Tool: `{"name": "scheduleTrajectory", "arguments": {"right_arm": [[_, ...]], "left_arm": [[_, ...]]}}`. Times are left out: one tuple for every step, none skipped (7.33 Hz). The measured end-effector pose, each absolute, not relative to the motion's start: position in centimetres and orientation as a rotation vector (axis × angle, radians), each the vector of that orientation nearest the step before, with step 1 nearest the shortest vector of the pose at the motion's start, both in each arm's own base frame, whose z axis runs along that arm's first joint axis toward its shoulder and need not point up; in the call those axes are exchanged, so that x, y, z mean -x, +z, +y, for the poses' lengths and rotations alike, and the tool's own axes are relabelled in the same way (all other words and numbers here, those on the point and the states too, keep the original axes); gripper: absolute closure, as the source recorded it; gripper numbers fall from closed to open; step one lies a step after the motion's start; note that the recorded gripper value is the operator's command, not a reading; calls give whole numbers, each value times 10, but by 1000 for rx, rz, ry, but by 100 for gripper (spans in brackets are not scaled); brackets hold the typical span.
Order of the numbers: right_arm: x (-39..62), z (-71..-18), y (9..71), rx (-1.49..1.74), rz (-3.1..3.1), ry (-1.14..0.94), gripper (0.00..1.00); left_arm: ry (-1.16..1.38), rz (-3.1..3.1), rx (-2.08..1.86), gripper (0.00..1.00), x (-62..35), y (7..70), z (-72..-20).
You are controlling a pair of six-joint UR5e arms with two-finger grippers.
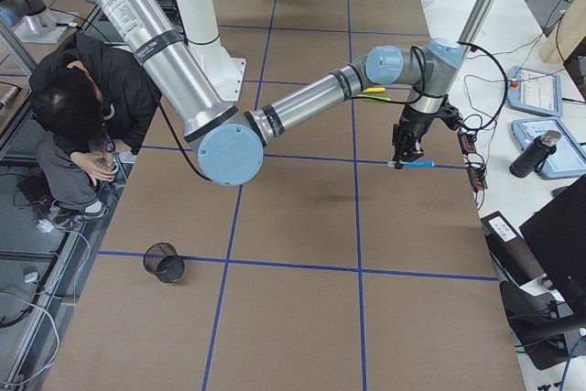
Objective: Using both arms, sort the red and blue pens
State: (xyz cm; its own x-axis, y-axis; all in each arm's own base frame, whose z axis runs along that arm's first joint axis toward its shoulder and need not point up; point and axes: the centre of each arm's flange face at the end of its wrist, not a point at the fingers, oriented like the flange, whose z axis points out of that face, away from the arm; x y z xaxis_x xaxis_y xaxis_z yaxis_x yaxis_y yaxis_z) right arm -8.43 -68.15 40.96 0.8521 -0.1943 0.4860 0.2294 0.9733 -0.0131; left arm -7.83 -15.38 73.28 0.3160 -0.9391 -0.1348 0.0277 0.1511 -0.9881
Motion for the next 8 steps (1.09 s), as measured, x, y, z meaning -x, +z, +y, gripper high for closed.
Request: {"name": "scheduleTrajectory", "arguments": {"right_arm": [[77,-675,407,96,-504,-210,100],[71,-670,407,113,-503,-201,100],[68,-666,409,122,-502,-197,100],[66,-661,412,130,-501,-198,100],[63,-653,420,140,-501,-209,100],[57,-646,432,153,-500,-224,100],[48,-639,444,183,-497,-221,100],[35,-630,450,218,-491,-220,100]], "left_arm": [[-899,1018,1215,100,77,742,-148],[-892,1036,1224,100,75,754,-142],[-880,1052,1231,100,74,765,-136],[-875,1060,1235,48,73,772,-132],[-871,1064,1234,0,73,775,-132],[-877,1069,1233,0,72,778,-132],[-890,1078,1232,0,72,781,-134],[-895,1084,1228,0,72,782,-136]]}}
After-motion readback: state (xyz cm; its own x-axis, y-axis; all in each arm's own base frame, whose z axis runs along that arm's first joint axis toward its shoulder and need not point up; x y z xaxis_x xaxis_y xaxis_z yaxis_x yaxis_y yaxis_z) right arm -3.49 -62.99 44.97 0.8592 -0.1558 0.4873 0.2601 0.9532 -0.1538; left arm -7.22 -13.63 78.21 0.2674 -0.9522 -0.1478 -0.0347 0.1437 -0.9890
